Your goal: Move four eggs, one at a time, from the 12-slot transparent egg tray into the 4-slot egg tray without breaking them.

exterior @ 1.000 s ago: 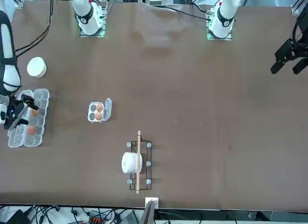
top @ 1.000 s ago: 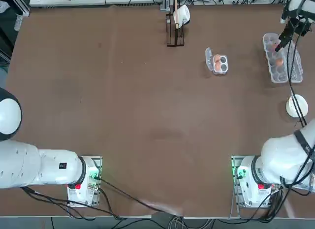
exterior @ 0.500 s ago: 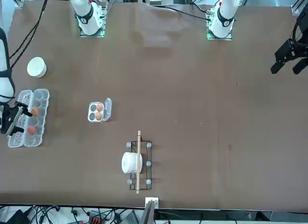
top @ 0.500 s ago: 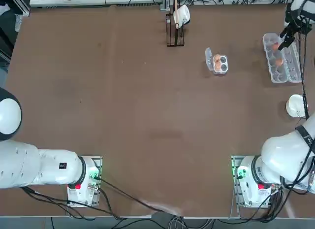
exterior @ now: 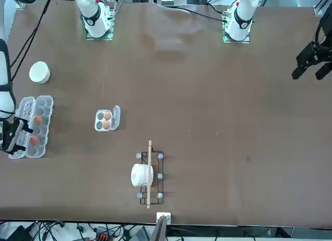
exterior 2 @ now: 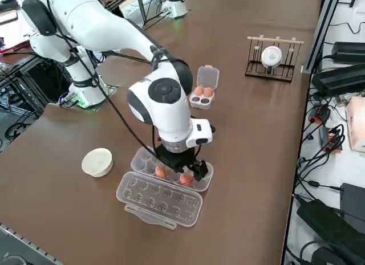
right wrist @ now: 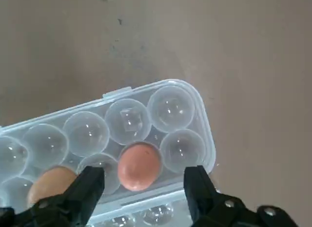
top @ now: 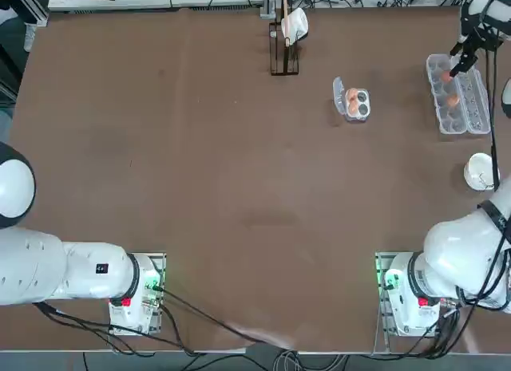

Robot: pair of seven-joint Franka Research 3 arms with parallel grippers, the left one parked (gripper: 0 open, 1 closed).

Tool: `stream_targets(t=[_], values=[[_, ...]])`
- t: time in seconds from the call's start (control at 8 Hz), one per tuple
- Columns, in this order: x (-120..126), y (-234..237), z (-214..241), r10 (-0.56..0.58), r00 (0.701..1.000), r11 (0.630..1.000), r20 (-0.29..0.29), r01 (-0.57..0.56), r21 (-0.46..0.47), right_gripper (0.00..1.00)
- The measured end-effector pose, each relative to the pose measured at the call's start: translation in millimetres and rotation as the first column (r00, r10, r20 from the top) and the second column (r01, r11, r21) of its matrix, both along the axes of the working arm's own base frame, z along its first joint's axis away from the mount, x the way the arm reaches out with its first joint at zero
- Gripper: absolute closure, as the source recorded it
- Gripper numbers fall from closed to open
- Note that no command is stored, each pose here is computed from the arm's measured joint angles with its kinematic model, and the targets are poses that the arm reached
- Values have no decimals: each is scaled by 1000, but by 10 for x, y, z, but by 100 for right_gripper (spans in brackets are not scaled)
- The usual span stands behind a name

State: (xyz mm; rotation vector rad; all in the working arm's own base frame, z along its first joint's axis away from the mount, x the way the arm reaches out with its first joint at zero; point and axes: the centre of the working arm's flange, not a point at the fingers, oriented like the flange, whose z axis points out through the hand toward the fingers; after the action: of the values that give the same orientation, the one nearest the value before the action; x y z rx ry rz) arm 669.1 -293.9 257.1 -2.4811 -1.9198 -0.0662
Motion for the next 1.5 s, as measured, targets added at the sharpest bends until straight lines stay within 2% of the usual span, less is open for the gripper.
stream_targets(t=[0.38,1.0,1.5], values=[[-7,12,-165,34,999,999,-18,-34,10,5],[-70,-69,-351,28,999,999,-40,-28,22,11],[-111,-149,-380,25,999,999,-43,-23,24,22]])
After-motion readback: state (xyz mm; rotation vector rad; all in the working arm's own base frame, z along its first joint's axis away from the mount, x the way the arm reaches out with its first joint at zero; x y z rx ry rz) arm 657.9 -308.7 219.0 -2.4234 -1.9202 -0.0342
